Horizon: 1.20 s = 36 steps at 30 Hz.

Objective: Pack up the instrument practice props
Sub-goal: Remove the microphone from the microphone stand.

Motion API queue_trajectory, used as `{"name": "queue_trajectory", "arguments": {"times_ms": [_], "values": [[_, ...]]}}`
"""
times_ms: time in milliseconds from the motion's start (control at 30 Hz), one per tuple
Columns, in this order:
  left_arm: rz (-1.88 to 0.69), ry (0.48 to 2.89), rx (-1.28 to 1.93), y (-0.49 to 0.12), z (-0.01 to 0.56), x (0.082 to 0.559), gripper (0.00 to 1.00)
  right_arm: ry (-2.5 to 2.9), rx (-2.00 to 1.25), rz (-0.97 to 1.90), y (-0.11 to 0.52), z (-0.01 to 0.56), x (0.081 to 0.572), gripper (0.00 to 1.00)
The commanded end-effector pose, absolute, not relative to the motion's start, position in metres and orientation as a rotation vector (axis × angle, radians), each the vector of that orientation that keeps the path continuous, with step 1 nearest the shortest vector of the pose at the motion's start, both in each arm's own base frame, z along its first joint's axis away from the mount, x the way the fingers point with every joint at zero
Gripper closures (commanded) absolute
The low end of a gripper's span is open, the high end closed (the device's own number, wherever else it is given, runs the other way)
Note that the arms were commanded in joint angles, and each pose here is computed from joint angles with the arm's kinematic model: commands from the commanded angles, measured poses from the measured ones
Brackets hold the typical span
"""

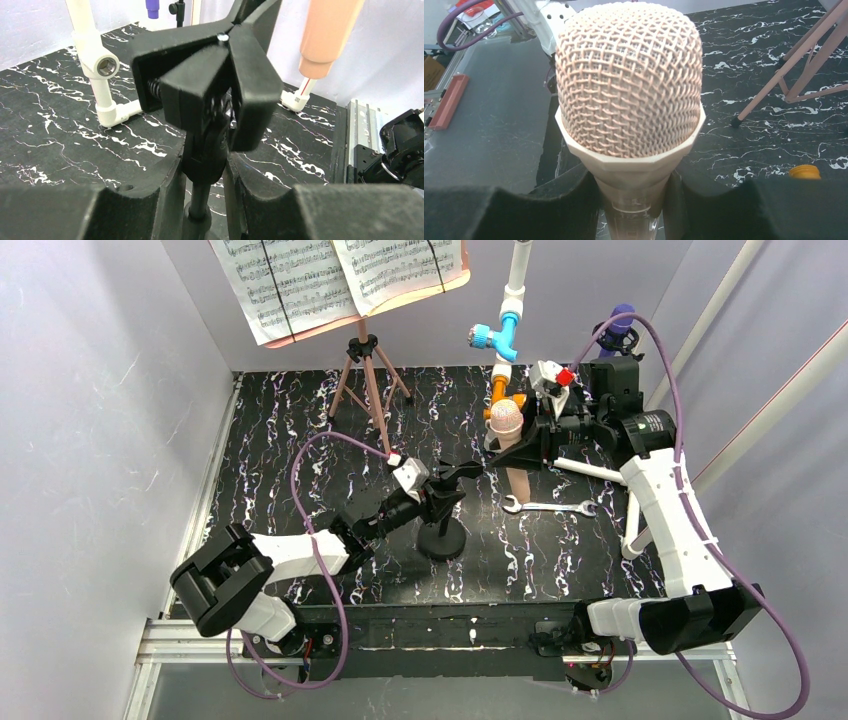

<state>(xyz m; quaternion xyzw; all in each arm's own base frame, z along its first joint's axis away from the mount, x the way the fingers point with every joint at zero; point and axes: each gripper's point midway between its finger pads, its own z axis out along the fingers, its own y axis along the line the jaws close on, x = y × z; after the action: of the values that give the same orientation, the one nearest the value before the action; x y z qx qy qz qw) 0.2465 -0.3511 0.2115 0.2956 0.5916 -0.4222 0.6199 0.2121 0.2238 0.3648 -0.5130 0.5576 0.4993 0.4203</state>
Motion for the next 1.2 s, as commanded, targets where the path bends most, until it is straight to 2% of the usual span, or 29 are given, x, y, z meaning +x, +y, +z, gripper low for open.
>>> {"name": "queue_trajectory", "arguments": {"times_ms": [0,167,400,533,733,833,900,1167], "values": [[-0.979,1.192,0.631,-0.355,0.266,0.253,0.99,1.32,-1.289,1.289,0.22,0.377,0.201,0.99],[-0.993,1.227,0.627,-0.356,0.25,0.253,0.94,1.324,-1.27,1.315,0.218,0.374,0.2,0.99],[-1.028,1.282,0.647,-0.354,0.225,0.243,0.72,1.314,-1.256,1.351,0.216,0.375,0.199,0.99],[-1.052,1.293,0.654,-0.354,0.223,0.239,0.55,1.313,-1.249,1.365,0.215,0.374,0.199,0.99],[-1.082,1.305,0.665,-0.352,0.224,0.23,0.36,1.311,-1.239,1.382,0.213,0.373,0.198,0.99],[-1.105,1.323,0.665,-0.344,0.222,0.22,0.19,1.3,-1.238,1.395,0.211,0.374,0.196,0.99],[-1.169,1.363,0.635,-0.337,0.225,0.21,0.03,1.303,-1.231,1.417,0.21,0.373,0.193,0.99],[-1.524,1.477,0.567,-0.332,0.249,0.166,0.02,1.33,-1.208,1.465,0.206,0.361,0.182,0.99]]}}
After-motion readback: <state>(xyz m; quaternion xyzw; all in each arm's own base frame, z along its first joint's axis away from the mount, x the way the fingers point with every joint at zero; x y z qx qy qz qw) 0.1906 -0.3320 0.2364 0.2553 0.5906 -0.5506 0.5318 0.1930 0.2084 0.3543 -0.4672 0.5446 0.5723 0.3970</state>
